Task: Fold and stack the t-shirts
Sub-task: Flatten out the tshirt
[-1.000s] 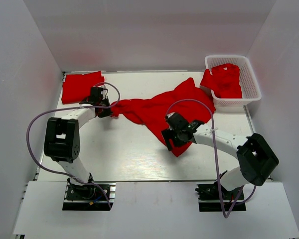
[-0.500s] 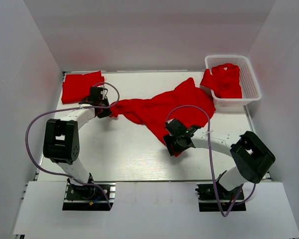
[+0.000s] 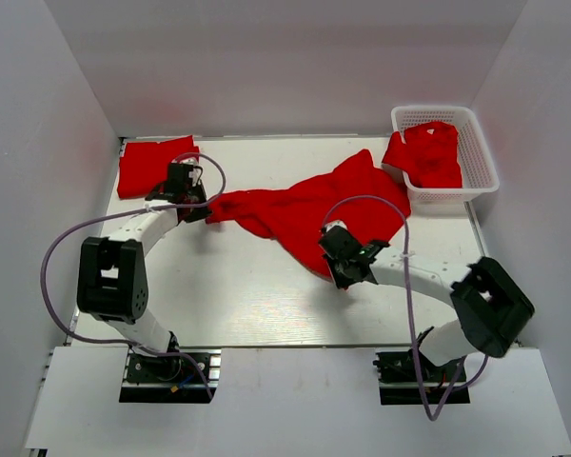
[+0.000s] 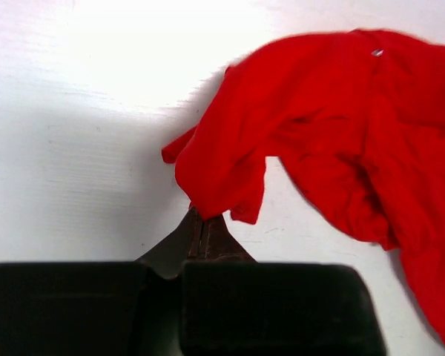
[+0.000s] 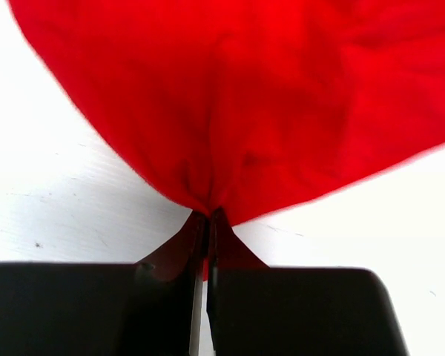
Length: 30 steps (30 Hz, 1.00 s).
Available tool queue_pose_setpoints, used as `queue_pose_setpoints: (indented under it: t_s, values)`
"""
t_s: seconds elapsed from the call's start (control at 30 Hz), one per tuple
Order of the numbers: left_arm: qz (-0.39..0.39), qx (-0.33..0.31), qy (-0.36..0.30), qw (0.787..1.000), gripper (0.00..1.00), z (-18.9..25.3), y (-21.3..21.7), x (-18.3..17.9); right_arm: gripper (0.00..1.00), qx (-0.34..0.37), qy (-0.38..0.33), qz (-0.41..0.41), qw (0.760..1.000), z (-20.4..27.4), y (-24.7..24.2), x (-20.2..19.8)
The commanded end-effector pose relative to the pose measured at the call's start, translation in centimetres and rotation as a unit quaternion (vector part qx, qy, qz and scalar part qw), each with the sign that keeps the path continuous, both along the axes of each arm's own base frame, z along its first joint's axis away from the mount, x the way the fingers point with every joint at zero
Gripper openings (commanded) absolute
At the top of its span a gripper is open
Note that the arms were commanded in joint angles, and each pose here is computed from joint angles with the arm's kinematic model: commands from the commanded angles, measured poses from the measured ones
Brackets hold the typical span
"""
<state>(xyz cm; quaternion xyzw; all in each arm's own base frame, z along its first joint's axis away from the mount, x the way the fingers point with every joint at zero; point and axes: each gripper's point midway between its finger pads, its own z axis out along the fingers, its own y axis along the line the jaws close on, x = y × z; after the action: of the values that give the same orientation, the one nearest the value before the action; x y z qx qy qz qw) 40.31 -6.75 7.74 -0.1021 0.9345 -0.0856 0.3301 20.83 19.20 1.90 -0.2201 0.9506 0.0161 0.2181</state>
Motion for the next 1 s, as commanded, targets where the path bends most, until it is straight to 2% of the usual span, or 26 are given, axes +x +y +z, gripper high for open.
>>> queue_pose_setpoints:
  t_s: [0.0, 0.03, 0.07, 0.1, 0.13, 0.2, 0.23, 0.3, 0.37, 0.4, 0.47, 0.53, 0.57, 0.63, 0.7, 0.73, 0.8, 0.83, 0.87, 0.97]
  values:
    - [-0.007, -0.012, -0.091, 0.996, 0.0, 7.4, -0.1, 1.3, 0.0, 0.011, -0.104, -0.056, 0.993, 5.8, -1.1, 3.2]
    - [-0.007, -0.014, -0.114, 0.993, 0.0, 9.3, -0.2, 1.7, 0.0, 0.013, -0.125, -0.07, 0.99, 7.1, -1.5, 3.9]
    - [-0.007, -0.009, -0.132, 0.991, 0.0, 10.7, 0.0, 1.9, 0.0, 0.012, -0.19, -0.109, 0.976, 11.0, -2.8, 6.0]
    - [-0.002, -0.006, -0.147, 0.989, 0.0, 12.1, 0.3, 1.8, 0.0, 0.007, -0.209, -0.126, 0.97, 12.2, -3.6, 6.7]
    - [0.001, -0.002, -0.186, 0.983, 0.0, 15.4, 0.6, 1.9, 0.0, 0.009, -0.234, -0.137, 0.962, 14.3, -4.0, 7.6]
    - [0.02, 0.014, -0.224, 0.974, 0.0, 18.8, 1.6, 1.9, 0.0, 0.017, -0.305, -0.194, 0.932, 19.0, -6.3, 9.7]
    - [0.027, 0.023, -0.255, 0.966, 0.0, 21.6, 2.1, 2.1, 0.0, 0.019, -0.33, -0.197, 0.923, 21.1, -6.8, 10.4]
    - [0.033, 0.03, -0.3, 0.953, 0.0, 25.6, 2.6, 1.5, 0.0, 0.04, -0.401, -0.24, 0.883, 26.6, -8.5, 12.4]
    - [0.031, 0.032, -0.355, 0.934, 0.0, 30.3, 2.7, 1.4, 0.0, 0.034, -0.447, -0.244, 0.86, 30.1, -9.6, 13.4]
    - [0.029, 0.036, -0.371, 0.928, 0.0, 31.8, 2.8, 1.1, 0.0, 0.054, -0.484, -0.26, 0.834, 33.8, -10.2, 13.9]
    - [0.039, 0.054, -0.406, 0.911, 0.0, 35.4, 3.6, 0.7, 0.0, 0.028, -0.52, -0.263, 0.812, 37.1, -11.7, 14.1]
    - [0.052, 0.077, -0.433, 0.897, 0.0, 38.9, 4.6, -0.1, 0.0, 0.04, -0.566, -0.302, 0.767, 42.5, -14.1, 13.4]
    - [0.057, 0.083, -0.44, 0.892, 0.0, 39.9, 4.9, -0.5, 0.0, 0.019, -0.58, -0.296, 0.759, 44.4, -15.0, 12.7]
    - [0.061, 0.092, -0.462, 0.88, 0.0, 42.4, 5.3, -1.3, 0.0, 0.043, -0.621, -0.307, 0.72, 49.3, -16.4, 11.3]
    - [0.062, 0.098, -0.499, 0.859, 0.0, 45.9, 5.6, -3.5, 0.0, 0.047, -0.639, -0.3, 0.707, 51.6, -17.1, 10.2]
    - [0.057, 0.104, -0.511, 0.852, 0.0, 47.0, 5.7, -4.2, 0.0, 0.059, -0.657, -0.292, 0.692, 54.2, -17.7, 8.9]
    - [0.055, 0.107, -0.551, 0.826, 0.0, 50.6, 5.9, -7.0, 0.0, 0.059, -0.667, -0.261, 0.696, 55.7, -17.4, 8.3]
    - [0.051, 0.109, -0.565, 0.816, 0.0, 51.8, 5.9, -8.0, 0.0, 0.082, -0.684, -0.246, 0.682, 58.3, -17.5, 7.2]
    - [0.051, 0.119, -0.577, 0.807, 0.0, 53.0, 6.1, -9.0, 0.0, 0.069, -0.675, -0.228, 0.698, 58.0, -17.2, 7.0]
    - [0.035, 0.125, -0.629, 0.766, 0.0, 57.2, 5.9, -13.5, 0.0, 0.076, -0.687, -0.164, 0.704, 60.5, -16.5, 5.4]
